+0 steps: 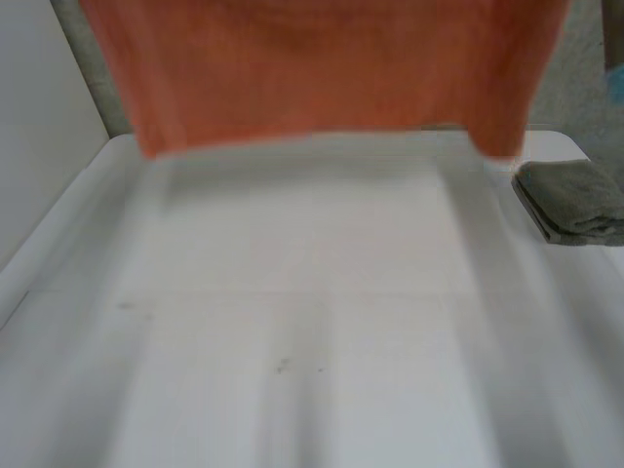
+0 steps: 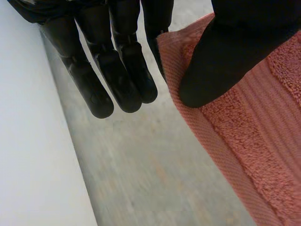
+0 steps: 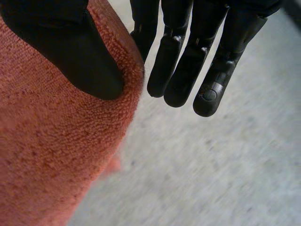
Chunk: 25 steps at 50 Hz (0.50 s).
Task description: Fold the laundry.
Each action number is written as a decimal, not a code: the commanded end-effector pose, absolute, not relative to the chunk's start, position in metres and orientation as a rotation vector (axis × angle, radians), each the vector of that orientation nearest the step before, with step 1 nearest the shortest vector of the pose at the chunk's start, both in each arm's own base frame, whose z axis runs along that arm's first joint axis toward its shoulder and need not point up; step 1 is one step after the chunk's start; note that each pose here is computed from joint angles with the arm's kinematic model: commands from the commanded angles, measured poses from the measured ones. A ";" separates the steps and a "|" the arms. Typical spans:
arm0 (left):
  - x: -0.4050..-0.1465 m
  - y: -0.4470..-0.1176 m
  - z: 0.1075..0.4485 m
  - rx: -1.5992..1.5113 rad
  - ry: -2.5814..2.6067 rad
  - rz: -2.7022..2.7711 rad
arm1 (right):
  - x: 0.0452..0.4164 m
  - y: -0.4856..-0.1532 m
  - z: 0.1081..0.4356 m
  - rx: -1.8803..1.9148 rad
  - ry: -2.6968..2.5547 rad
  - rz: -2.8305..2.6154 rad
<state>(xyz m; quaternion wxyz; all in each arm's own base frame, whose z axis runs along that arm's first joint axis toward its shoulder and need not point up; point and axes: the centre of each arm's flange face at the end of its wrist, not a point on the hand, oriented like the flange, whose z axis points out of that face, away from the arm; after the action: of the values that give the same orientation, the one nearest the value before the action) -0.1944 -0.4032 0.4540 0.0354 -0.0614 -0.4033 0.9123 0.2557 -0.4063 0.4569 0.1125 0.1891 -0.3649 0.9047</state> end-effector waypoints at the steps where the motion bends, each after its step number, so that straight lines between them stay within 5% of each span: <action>1: -0.199 -0.395 0.424 -0.204 -1.372 2.715 | 0.266 -0.384 0.425 0.720 -1.321 2.560; 4: -0.195 -0.387 0.390 -0.226 -1.525 2.636 | 0.264 -0.376 0.402 0.800 -1.446 2.491; 13: -0.191 -0.359 0.256 -0.363 -1.973 2.260 | 0.264 -0.341 0.262 1.156 -1.947 2.117; 20: -0.187 -0.334 0.192 -0.433 -2.204 2.052 | 0.256 -0.307 0.177 1.318 -2.185 1.810; 25: -0.177 -0.322 0.172 -0.538 -2.318 2.012 | 0.250 -0.290 0.152 1.359 -2.253 1.711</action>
<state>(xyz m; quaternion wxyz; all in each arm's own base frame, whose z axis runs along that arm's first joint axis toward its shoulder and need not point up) -0.1883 -0.3412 0.2101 0.0558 -0.1343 -0.7035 0.6957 0.2585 -0.3150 0.1985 0.0081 0.4088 -0.6832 0.6051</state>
